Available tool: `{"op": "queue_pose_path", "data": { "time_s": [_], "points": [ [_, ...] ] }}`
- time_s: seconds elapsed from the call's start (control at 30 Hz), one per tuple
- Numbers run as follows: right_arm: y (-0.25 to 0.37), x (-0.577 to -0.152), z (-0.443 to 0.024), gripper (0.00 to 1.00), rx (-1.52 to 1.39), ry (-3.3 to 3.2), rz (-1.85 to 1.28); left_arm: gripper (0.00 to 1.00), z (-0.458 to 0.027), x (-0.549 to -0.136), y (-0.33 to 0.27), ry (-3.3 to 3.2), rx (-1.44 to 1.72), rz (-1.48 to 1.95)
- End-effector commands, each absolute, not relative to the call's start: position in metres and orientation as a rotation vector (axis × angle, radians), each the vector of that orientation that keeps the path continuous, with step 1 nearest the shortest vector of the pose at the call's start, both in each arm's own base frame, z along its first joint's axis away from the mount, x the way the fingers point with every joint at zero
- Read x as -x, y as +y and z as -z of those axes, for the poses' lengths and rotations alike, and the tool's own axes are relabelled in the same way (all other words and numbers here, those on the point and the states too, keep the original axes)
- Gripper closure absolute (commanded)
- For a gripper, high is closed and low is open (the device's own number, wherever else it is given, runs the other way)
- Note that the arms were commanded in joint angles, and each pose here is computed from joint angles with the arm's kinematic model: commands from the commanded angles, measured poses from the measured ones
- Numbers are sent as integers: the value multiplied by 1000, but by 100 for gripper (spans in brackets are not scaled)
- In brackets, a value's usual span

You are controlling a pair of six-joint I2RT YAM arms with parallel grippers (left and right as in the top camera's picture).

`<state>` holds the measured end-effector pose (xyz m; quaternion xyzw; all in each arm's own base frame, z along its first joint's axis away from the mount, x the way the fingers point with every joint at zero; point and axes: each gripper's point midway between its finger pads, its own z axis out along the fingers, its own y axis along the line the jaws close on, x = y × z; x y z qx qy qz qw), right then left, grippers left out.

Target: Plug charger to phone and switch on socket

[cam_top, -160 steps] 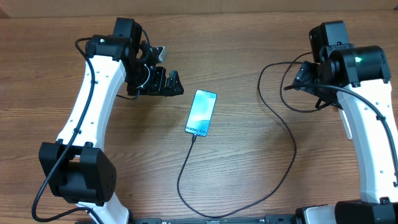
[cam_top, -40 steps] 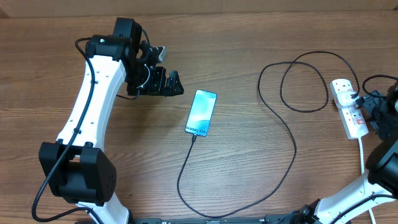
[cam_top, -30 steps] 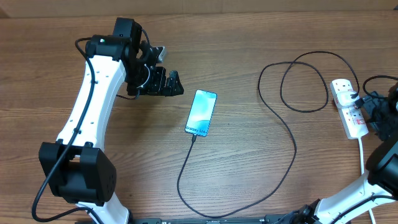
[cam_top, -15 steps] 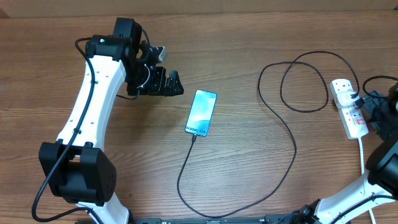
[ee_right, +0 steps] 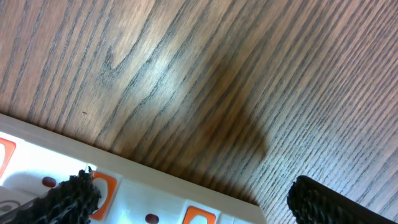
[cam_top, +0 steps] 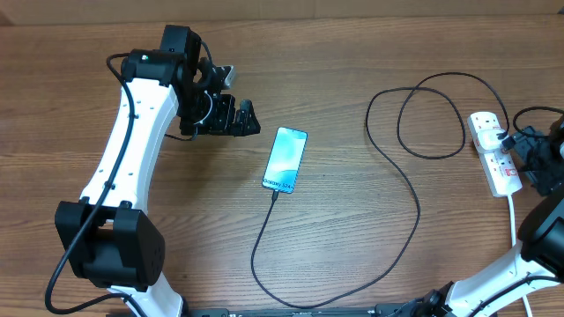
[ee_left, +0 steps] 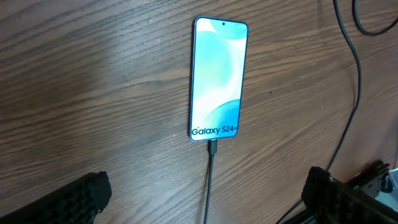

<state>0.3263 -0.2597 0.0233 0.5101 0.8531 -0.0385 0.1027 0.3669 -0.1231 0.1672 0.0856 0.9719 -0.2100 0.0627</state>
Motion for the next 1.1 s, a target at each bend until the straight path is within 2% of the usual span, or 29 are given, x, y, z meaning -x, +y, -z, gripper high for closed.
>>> {"op": "queue_pose_path", "data": {
  "time_s": [0.0,1.07],
  "points": [
    [-240,-324,-12,0,-1492,2588,25,0,-177,-368,-123,2908,-258,627],
    [-228,-314,-10,0,-1518,2646,-7,0,-177,-368,-123,2908,-258,627]
  ]
}}
